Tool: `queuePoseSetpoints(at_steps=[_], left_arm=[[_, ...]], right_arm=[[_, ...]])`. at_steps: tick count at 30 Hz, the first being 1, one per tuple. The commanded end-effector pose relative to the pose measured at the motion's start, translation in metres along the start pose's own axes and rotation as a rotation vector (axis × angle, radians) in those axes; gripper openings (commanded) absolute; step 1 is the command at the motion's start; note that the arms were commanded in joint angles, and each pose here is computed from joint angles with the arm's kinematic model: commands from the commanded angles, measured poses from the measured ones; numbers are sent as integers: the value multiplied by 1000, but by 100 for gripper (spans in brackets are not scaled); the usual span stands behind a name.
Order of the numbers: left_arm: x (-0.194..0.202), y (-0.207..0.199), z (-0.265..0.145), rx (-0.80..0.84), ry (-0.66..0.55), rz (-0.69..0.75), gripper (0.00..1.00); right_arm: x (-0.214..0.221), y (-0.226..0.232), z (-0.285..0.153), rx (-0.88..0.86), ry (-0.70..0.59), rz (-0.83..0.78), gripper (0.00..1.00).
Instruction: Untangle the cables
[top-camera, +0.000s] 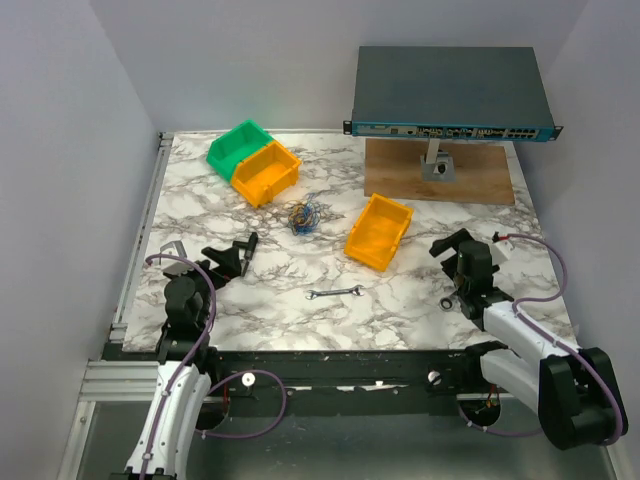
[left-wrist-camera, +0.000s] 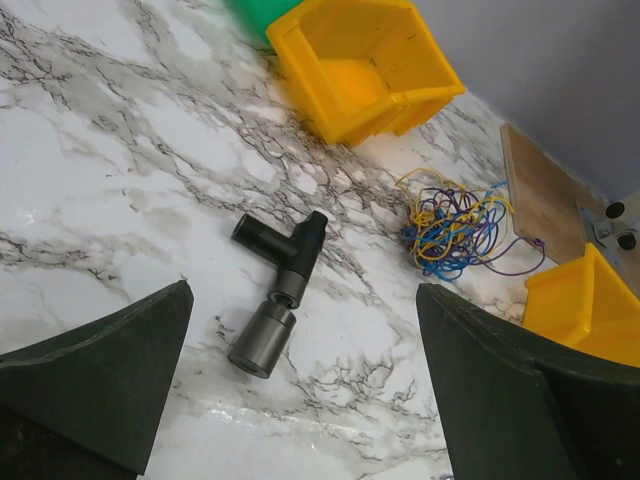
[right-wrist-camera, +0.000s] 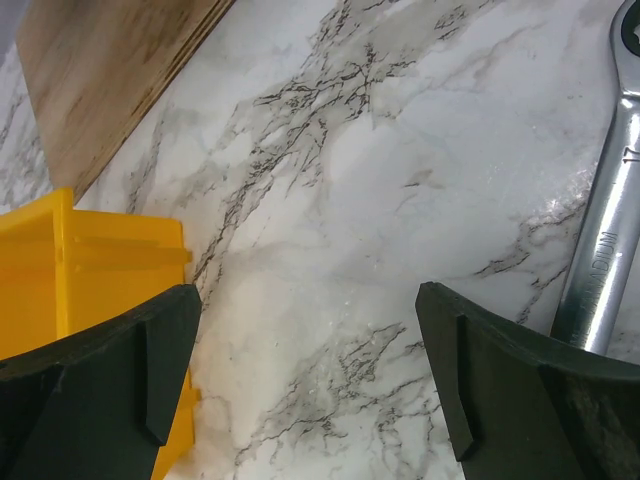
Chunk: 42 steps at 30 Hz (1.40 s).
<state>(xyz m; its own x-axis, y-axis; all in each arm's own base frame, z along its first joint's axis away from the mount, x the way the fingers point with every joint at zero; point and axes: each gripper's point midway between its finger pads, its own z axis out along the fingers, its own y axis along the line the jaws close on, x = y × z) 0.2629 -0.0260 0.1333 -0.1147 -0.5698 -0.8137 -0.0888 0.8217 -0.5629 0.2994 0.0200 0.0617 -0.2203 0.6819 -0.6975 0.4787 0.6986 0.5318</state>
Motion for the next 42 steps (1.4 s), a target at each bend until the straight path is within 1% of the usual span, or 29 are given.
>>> queuePoseSetpoints(at_steps=[1,3,7,9,11,13,16,19,21,22,25,27,30,35,37,39,42], left_arm=[[-16,-4,1,2,-56,-10,99],[-14,-10,0,37,-47,9,99],[-1,-34,0,204,2,82,99],[3,-36,3,209,42,88,97],[8,-45,6,241,89,109,94],[17,-56,9,269,128,137,92],[26,-77,16,275,177,227,92],[40,-98,21,288,263,297,92],[38,-108,31,264,297,324,92],[43,-111,36,259,334,342,91],[46,-128,52,257,394,378,88],[54,-136,66,251,436,398,86],[65,-143,87,236,478,422,85],[85,-146,123,176,577,474,75],[89,-143,135,137,598,490,74],[92,-143,144,118,609,504,68],[97,-139,154,85,626,520,53]], right_arm=[[-10,6,-2,-7,-29,-1,100],[-11,8,-4,-25,-30,5,100],[-13,15,-11,-85,-44,10,100],[-13,20,-14,-121,-45,3,100],[-13,25,-18,-164,-44,-7,100],[-12,33,-23,-227,-37,-36,100],[-10,44,-31,-316,-37,-60,100],[-8,50,-34,-361,-34,-68,99],[-7,51,-34,-369,-30,-72,98],[-6,51,-34,-372,-24,-76,97],[-2,55,-35,-397,-9,-86,94],[0,56,-34,-402,-1,-91,94],[1,58,-35,-416,7,-96,94],[4,65,-39,-463,18,-112,92],[5,68,-41,-486,24,-120,92],[5,70,-41,-494,20,-126,91],[12,76,-44,-537,58,-139,91]])
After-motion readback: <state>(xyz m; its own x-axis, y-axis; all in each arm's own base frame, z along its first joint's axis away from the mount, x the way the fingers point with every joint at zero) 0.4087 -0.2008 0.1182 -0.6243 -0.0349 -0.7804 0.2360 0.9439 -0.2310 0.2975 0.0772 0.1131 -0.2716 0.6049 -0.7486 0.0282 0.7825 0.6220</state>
